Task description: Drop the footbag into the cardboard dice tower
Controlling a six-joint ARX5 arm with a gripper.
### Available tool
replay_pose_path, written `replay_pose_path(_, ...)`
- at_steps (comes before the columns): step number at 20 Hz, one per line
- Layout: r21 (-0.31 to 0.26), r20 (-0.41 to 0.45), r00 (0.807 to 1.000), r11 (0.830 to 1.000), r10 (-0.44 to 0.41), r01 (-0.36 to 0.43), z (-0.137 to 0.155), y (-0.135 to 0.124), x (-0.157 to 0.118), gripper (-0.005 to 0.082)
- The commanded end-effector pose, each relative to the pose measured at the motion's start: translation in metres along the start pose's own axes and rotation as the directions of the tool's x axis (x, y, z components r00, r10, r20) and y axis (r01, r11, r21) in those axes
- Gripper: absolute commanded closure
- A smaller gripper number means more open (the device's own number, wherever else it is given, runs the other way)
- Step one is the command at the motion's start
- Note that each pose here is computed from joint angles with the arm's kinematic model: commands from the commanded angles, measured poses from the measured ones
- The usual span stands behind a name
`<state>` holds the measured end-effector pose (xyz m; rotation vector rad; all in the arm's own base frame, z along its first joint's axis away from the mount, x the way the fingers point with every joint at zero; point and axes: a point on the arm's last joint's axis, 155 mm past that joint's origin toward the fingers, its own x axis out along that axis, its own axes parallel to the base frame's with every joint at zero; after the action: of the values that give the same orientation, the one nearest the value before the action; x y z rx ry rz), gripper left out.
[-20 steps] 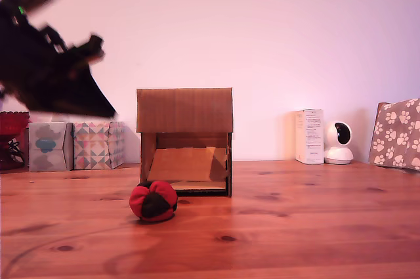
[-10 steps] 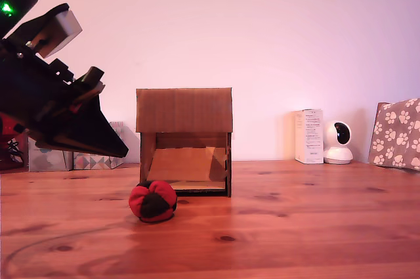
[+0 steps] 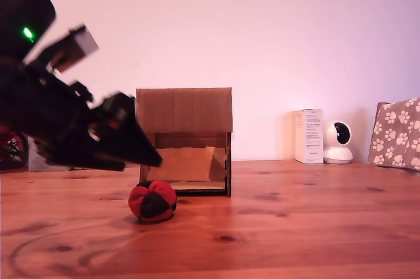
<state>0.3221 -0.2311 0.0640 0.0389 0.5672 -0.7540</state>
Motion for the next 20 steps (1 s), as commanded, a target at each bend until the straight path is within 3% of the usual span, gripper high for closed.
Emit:
replay_pose_path(1,0.024,0.001,1.0,1.0,0.008,-0.008,-0.005,0.002,0.006,-0.001)
replay_pose_path(10,0.036,-0.049,0.998,0.999,0.033,-0.032,-0.017,0.02,0.052,-0.0004)
replay_pose_path(12,0.029,-0.074,0.997,0.999,0.033,-0.031,-0.021,0.022,0.056,0.0107)
replay_pose_path(15,0.025,-0.091,0.995,0.999,0.032,-0.03,-0.024,0.022,0.056,0.0486)
replay_pose_path(16,0.022,-0.098,0.995,0.999,0.03,-0.028,-0.026,0.021,0.056,0.0567)
replay_pose_path(20,0.004,-0.156,0.988,1.0,0.012,-0.011,-0.037,0.017,0.051,0.0587)
